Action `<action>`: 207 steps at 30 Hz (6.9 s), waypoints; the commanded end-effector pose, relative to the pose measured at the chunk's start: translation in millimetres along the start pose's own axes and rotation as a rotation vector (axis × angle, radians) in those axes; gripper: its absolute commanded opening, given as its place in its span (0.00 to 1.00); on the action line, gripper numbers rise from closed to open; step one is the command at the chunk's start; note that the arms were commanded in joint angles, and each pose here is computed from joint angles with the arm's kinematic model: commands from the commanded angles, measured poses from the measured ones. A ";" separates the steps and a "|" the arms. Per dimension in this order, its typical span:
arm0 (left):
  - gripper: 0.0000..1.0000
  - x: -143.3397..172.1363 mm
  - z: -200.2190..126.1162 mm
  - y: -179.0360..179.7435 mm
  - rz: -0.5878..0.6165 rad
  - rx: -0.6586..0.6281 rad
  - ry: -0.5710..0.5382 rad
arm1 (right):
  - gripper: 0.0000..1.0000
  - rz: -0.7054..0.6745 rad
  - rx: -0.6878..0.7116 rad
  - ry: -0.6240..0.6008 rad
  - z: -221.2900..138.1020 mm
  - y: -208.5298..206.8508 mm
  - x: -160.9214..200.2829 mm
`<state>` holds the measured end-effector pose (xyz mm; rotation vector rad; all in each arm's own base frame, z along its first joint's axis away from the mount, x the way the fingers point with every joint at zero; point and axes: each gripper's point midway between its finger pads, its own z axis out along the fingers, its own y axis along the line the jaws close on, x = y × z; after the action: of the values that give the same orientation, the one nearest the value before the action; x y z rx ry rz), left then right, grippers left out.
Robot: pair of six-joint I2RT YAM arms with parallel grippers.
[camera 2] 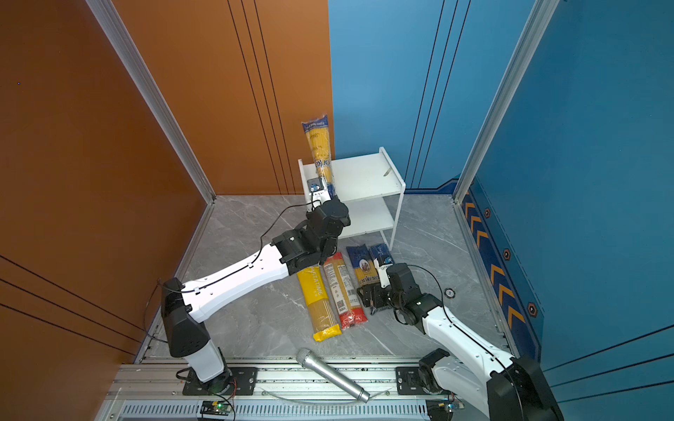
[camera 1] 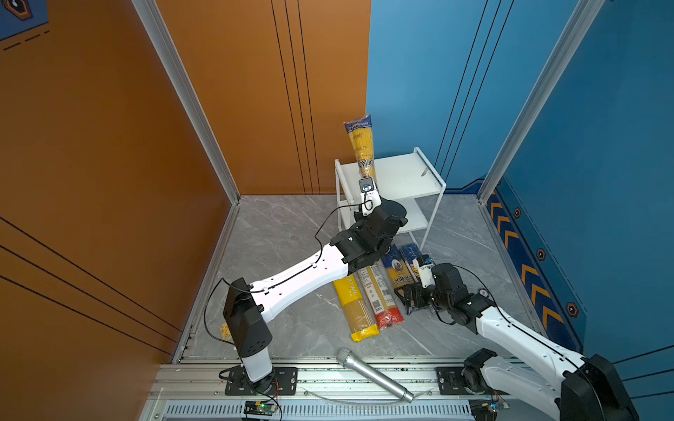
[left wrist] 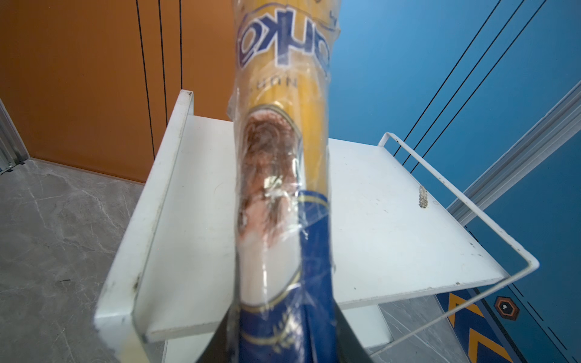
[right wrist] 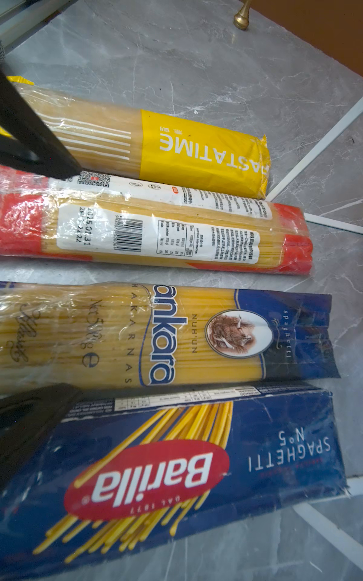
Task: Arrange pasta packages on shelves
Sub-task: Place the pasta bag on the shelf, then pick up the pasta bag from the center of the table.
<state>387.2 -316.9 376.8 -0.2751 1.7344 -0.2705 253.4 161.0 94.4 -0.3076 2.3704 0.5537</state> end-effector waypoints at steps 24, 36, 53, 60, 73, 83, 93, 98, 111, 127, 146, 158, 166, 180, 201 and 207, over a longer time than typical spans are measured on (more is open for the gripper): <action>0.51 -54.6 -13.9 6.9 -0.140 0.039 -0.101 | 1.00 -0.005 -0.014 -0.014 -2.0 0.7 -1.2; 0.72 -66.4 -29.8 20.9 -0.151 0.067 -0.124 | 1.00 0.001 -0.009 -0.011 -2.0 0.2 -1.3; 0.98 -77.7 -62.8 96.4 -0.135 0.019 -0.141 | 1.00 -0.010 -0.066 -0.033 -3.7 24.6 -12.4; 0.98 -53.2 -59.7 141.2 -0.124 -0.025 -0.069 | 1.00 -0.072 -0.099 -0.004 1.6 54.9 -10.6; 0.98 19.6 -47.3 221.0 -0.168 -0.104 0.130 | 1.00 -0.192 -0.133 0.029 16.4 124.1 16.5; 0.98 64.5 -46.7 242.7 -0.160 -0.125 0.220 | 1.00 -0.276 -0.068 0.074 37.2 153.4 34.7; 0.98 78.5 -49.5 262.0 -0.185 -0.145 0.255 | 1.00 -0.287 -0.008 0.141 62.6 159.4 50.0; 0.98 79.6 -49.1 265.1 -0.191 -0.147 0.260 | 0.99 -0.296 0.008 0.170 71.1 158.7 59.9; 0.98 85.7 -43.5 267.2 -0.189 -0.156 0.282 | 0.96 -0.321 0.060 0.251 75.8 142.6 97.4; 0.98 88.1 -40.7 267.5 -0.182 -0.171 0.299 | 0.82 -0.403 0.166 0.325 82.9 124.8 121.2; 0.98 96.4 -30.8 262.7 -0.184 -0.171 0.332 | 0.46 -0.353 0.152 0.333 81.1 121.2 106.5; 0.98 96.5 -27.5 260.9 -0.180 -0.174 0.342 | 0.26 -0.360 0.146 0.353 78.9 124.0 87.7; 0.98 93.6 -29.3 262.1 -0.172 -0.176 0.335 | 0.15 -0.336 0.104 0.332 73.5 133.5 70.9; 0.98 99.6 -27.3 260.9 -0.173 -0.172 0.355 | 0.00 -0.336 0.014 0.331 56.4 156.2 42.7; 0.98 111.6 -19.1 256.7 -0.174 -0.173 0.400 | 0.00 -0.267 -0.042 0.300 -4.6 134.4 7.4; 0.98 115.5 -19.0 256.0 -0.169 -0.170 0.415 | 0.00 -0.225 -0.035 0.265 -27.2 121.2 -0.6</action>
<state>336.8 -111.4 183.7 -0.5122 2.1448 -0.3038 189.0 255.8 124.5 -0.7266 2.6199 0.4129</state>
